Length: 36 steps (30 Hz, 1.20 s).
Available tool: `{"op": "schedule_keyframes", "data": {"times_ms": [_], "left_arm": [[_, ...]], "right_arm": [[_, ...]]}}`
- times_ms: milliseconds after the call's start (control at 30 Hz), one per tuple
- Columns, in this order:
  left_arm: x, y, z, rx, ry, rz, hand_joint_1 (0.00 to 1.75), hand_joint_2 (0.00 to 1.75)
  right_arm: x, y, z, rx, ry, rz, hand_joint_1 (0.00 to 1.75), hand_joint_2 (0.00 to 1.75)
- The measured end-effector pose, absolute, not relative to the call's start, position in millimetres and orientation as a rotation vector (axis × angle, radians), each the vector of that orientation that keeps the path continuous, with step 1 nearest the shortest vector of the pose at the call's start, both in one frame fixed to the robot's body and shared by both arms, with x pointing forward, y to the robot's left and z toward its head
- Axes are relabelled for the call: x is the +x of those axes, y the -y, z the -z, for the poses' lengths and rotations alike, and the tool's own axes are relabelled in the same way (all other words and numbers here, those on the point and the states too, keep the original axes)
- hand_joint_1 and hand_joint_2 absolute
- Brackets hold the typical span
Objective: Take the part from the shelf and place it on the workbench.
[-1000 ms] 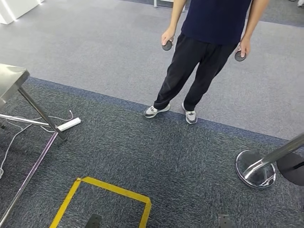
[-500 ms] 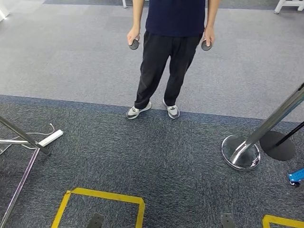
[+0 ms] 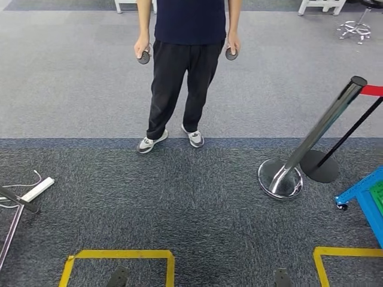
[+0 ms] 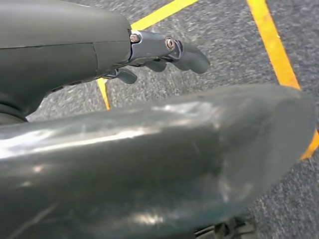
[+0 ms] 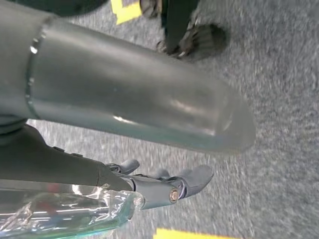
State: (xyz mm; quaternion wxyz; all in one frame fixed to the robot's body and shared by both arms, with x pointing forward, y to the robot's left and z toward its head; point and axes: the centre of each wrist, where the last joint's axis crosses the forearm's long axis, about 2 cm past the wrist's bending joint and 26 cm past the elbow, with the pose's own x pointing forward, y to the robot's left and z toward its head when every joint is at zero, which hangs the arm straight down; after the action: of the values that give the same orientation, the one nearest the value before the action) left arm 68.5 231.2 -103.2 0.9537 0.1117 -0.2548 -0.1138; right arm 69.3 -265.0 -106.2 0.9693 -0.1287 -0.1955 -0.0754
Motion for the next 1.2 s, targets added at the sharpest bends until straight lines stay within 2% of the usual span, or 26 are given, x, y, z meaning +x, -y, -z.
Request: {"op": "schedule_keyframes", "data": {"times_ms": [1200], "left_arm": [[69.2,-231.1,103.1,0.228,0.503,0.248,0.00,0.00]], "right_arm": [[68.9,260.1,106.1,-0.232,0.379,0.136,0.00,0.00]]}}
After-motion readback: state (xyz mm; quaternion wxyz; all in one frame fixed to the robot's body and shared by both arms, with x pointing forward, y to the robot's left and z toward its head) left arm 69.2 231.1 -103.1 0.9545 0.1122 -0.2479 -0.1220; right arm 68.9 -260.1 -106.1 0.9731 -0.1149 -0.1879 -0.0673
